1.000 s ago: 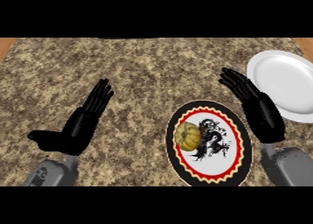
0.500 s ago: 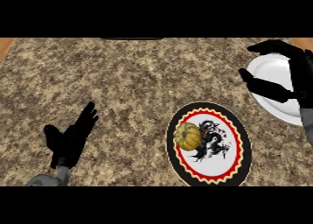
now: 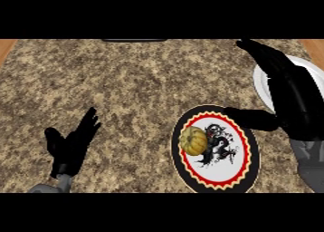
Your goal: Pick the squash from the plate and place it in the plate
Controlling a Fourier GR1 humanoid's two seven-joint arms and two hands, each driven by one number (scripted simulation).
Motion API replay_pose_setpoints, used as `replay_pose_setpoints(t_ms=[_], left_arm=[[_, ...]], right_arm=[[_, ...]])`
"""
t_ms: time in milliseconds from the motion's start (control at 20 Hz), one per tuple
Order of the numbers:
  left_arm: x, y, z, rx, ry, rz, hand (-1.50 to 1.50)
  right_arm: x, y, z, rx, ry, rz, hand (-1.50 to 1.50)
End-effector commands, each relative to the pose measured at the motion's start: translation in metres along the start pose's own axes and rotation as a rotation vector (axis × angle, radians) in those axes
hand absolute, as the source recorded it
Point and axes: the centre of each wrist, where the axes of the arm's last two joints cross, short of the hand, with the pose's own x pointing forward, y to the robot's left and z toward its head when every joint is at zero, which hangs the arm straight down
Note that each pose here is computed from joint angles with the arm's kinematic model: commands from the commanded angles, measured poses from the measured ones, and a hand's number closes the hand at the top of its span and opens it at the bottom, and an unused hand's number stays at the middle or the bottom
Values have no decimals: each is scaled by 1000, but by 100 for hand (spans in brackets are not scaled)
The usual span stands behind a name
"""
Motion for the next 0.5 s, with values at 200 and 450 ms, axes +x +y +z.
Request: replay_pose_setpoints(t_ms=[200,450], left_arm=[[-15,-7,2,-2,68,-12,0],[-7,2,2,-10,80,-6,0]], right_arm=[[32,13,8,391,161,358,-150],[88,25,9,459,211,455,-150]])
